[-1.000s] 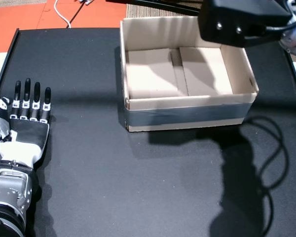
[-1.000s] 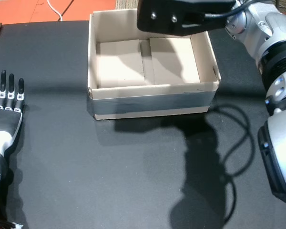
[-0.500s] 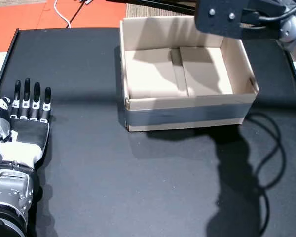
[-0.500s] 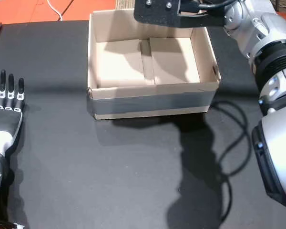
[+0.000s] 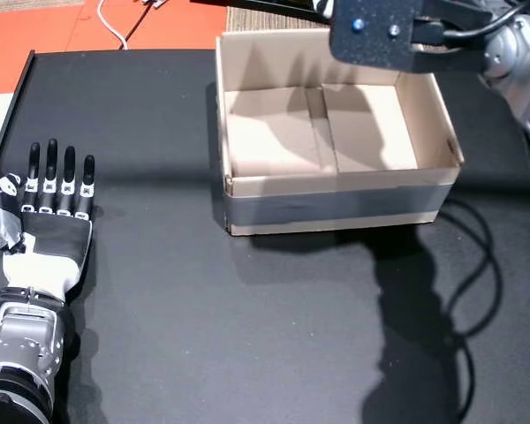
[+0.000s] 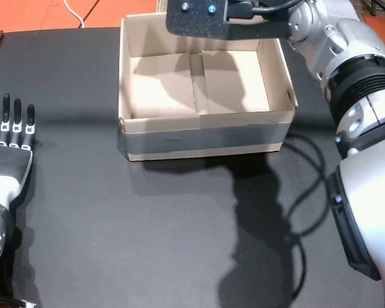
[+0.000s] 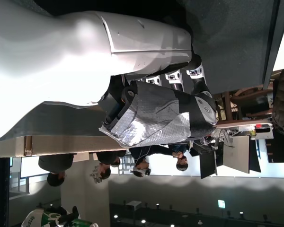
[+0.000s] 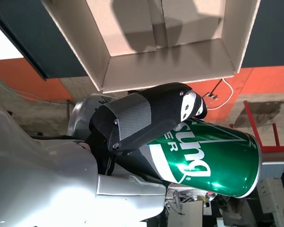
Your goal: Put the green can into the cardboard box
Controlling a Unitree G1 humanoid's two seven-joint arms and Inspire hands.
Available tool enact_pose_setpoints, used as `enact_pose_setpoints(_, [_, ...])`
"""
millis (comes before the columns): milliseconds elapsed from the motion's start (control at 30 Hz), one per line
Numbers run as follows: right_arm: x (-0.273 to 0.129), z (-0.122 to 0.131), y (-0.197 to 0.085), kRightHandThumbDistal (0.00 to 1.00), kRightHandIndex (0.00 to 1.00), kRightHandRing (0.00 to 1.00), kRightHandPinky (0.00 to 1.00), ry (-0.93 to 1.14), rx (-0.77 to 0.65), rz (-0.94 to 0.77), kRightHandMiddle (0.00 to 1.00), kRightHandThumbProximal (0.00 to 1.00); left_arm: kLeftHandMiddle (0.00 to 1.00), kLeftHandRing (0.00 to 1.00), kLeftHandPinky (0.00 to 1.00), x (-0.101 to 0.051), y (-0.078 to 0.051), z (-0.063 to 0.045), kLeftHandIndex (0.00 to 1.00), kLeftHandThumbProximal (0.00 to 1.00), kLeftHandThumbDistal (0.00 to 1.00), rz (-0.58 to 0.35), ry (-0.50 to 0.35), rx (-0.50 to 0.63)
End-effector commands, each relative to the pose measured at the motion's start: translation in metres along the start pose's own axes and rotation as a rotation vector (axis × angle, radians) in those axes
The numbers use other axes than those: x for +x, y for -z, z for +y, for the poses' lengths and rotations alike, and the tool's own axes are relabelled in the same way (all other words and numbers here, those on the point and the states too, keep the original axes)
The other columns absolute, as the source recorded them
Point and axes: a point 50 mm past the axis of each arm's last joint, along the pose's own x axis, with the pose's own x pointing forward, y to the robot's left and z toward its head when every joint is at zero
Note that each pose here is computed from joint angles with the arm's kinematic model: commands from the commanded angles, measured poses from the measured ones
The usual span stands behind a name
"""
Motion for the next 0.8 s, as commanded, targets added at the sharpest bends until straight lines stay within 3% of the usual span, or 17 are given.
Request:
enact_pose_setpoints(0, [0.002, -0.004, -0.006, 0.05, 0.08, 0.17, 0.30, -0.016, 0.021, -0.016, 0.09, 0.19, 0.55, 0.66, 0.76, -0.011, 0.012, 0.023, 0.52, 0.58, 0.00, 0.042, -0.089, -0.008])
enact_pose_setpoints(67, [0.003, 0.001, -0.005, 0.11, 0.03, 0.17, 0.28, -0.108, 0.036, 0.027, 0.06, 0.32, 0.54, 0.66, 0.77, -0.011, 0.012, 0.023, 0.51, 0.58, 0.00, 0.042, -0.088, -0.011])
enact_pose_setpoints(100, [0.003, 0.002, -0.005, 0.13, 0.02, 0.17, 0.27, -0.146, 0.029, 0.049, 0.06, 0.34, 0.54, 0.65, 0.77, -0.011, 0.012, 0.023, 0.51, 0.58, 0.00, 0.042, -0.091, -0.011])
enact_pose_setpoints(167, [0.003, 0.004, -0.004, 0.16, 0.00, 0.14, 0.27, -0.193, 0.014, 0.072, 0.01, 0.26, 0.54, 0.65, 0.77, -0.011, 0.012, 0.023, 0.51, 0.58, 0.00, 0.042, -0.096, -0.015])
enact_pose_setpoints(233, [0.004, 0.006, -0.004, 0.19, 0.01, 0.15, 0.25, -0.228, 0.006, 0.092, 0.04, 0.26, 0.54, 0.67, 0.78, -0.011, 0.012, 0.023, 0.51, 0.58, 0.00, 0.041, -0.093, -0.011])
enact_pose_setpoints(400, [0.003, 0.008, -0.003, 0.23, 0.03, 0.19, 0.39, -0.296, -0.014, 0.125, 0.07, 0.24, 0.52, 0.64, 0.76, -0.011, 0.012, 0.022, 0.50, 0.57, 0.00, 0.040, -0.090, -0.022])
enact_pose_setpoints(533, [0.003, 0.010, -0.002, 0.28, 0.00, 0.19, 0.43, -0.323, -0.020, 0.147, 0.05, 0.28, 0.53, 0.66, 0.76, -0.010, 0.012, 0.021, 0.51, 0.59, 0.00, 0.036, -0.103, -0.005])
enact_pose_setpoints(633, [0.002, 0.014, -0.001, 0.34, 0.05, 0.24, 0.46, -0.330, -0.032, 0.149, 0.10, 0.32, 0.53, 0.65, 0.74, -0.009, 0.012, 0.020, 0.52, 0.58, 0.00, 0.034, -0.105, -0.012])
enact_pose_setpoints(767, [0.000, 0.020, 0.002, 0.32, 0.05, 0.23, 0.42, -0.333, -0.040, 0.143, 0.10, 0.36, 0.53, 0.66, 0.72, -0.009, 0.012, 0.019, 0.52, 0.59, 0.00, 0.032, -0.105, -0.017])
